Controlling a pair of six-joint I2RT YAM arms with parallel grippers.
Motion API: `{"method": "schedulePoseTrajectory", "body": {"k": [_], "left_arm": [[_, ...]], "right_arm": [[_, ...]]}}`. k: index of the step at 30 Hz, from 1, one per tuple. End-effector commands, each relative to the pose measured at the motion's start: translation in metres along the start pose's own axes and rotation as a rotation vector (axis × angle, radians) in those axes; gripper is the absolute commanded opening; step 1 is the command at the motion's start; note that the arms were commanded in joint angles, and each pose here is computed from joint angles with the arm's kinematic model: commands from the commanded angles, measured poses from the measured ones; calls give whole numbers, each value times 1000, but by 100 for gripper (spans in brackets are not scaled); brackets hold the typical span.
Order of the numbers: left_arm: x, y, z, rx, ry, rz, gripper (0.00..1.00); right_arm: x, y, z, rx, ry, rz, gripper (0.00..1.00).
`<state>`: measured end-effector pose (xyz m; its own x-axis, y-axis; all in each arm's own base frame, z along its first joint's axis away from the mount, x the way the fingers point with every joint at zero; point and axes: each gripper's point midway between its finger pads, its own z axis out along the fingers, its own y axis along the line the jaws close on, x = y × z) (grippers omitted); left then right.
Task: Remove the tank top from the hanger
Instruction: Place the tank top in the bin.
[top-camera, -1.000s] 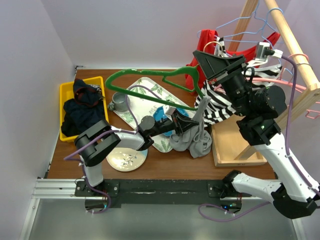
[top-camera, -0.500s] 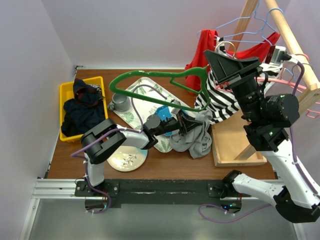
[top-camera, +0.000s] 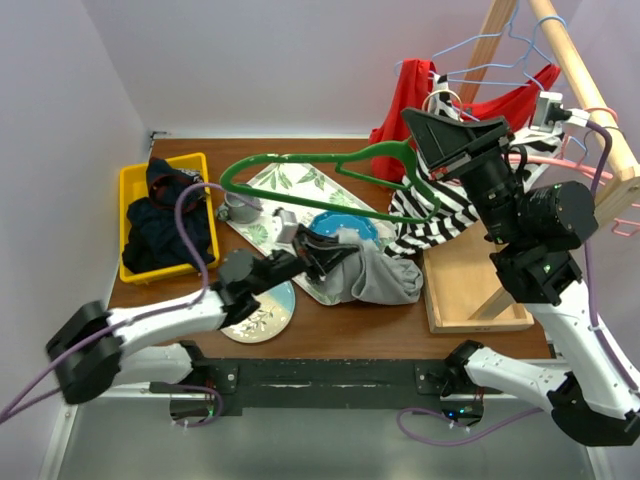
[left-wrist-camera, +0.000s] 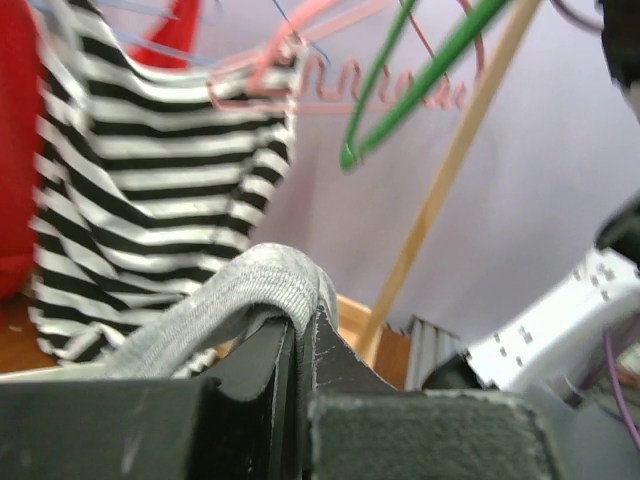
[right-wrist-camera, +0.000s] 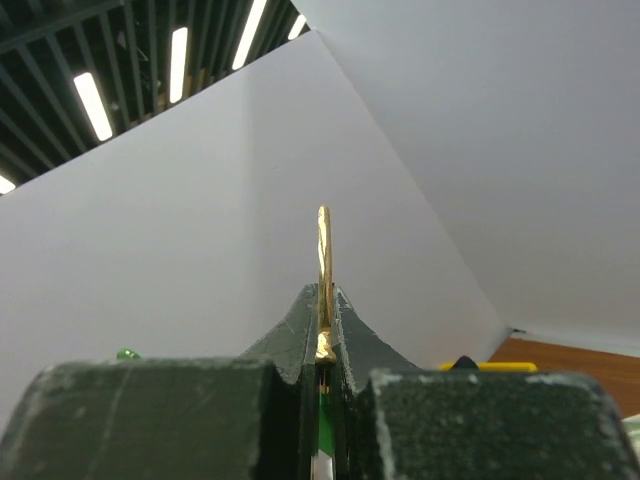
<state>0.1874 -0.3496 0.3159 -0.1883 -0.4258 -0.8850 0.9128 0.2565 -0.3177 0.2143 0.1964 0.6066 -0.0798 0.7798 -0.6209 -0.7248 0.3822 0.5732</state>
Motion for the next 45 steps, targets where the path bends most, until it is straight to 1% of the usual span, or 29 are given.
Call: {"method": "schedulePoseTrajectory", "body": {"k": [1,2,4,5,6,7,8,9,11,13,14,15,17,18,20,21,22,23,26,29,32,33,36,38,40,42,43,44,45], "left_arm": [[-42,36,-20,-312,12,88,0],[-55,48,-26,-402,-18,109,0],[-92,50,-30,-476,-78,143,0],[-96,63,-38,-564,-52,176,0],[-123,60,-35,-585,-89,190,0],[-123,73,-39,-641,-52,209,0],[-133,78,-41,-676,-55,230,0],[-152,78,-41,-692,-83,236,0],[-168,95,-50,-754,-94,249,0],[-199,103,-59,-800,-158,268,0],[-211,102,-60,-802,-178,284,0],[-237,96,-58,-801,-227,301,0],[-262,89,-55,-806,-247,344,0],[-292,79,-49,-800,-294,364,0],[-314,78,-49,-844,-271,455,0],[-337,73,-44,-862,-300,485,0],[-341,79,-48,-914,-274,517,0],[-353,87,-60,-1017,-266,580,0],[-377,101,-75,-1186,-258,694,0],[-405,113,-97,-1338,-294,760,0],[-415,143,-121,-1455,-271,798,0],[-422,156,-139,-1528,-264,821,0],[-443,168,-177,-1696,-251,886,0],[-466,159,-204,-1790,-296,910,0],[-487,148,-216,-1810,-354,942,0],[-498,155,-223,-1842,-329,981,0],[-511,146,-224,-1860,-323,1018,0],[-511,162,-224,-1895,-276,1030,0],[-513,165,-226,-1922,-250,1041,0]], "right_arm": [[-25,18,-9,-37,-48,-90,0],[-27,21,-10,-54,-55,-93,0],[-27,26,-14,-73,-47,-99,0],[-31,29,-18,-83,-52,-102,0],[-33,31,-20,-86,-57,-107,0],[-33,31,-23,-85,-56,-107,0],[-36,38,-30,-113,-57,-108,0],[-36,38,-31,-117,-56,-117,0],[-40,45,-39,-141,-61,-130,0],[-45,53,-43,-165,-62,-147,0],[-44,53,-45,-165,-53,-159,0],[-48,56,-49,-168,-58,-164,0],[-47,53,-53,-162,-58,-175,0],[-45,50,-55,-150,-57,-174,0],[-42,46,-57,-140,-52,-164,0],[-38,42,-57,-131,-44,-158,0],[-38,44,-60,-140,-42,-154,0],[-38,46,-62,-148,-42,-145,0],[-36,46,-66,-156,-37,-139,0],[-32,40,-66,-136,-29,-144,0],[-27,38,-66,-135,-11,-144,0],[-24,37,-67,-136,-3,-145,0],[-18,34,-68,-134,22,-144,0],[-10,32,-66,-132,52,-148,0],[-6,30,-65,-130,70,-149,0],[-3,28,-64,-128,81,-144,0],[-2,29,-64,-132,84,-141,0],[-1,27,-64,-129,87,-143,0],[-1,27,-63,-127,85,-146,0]]}}
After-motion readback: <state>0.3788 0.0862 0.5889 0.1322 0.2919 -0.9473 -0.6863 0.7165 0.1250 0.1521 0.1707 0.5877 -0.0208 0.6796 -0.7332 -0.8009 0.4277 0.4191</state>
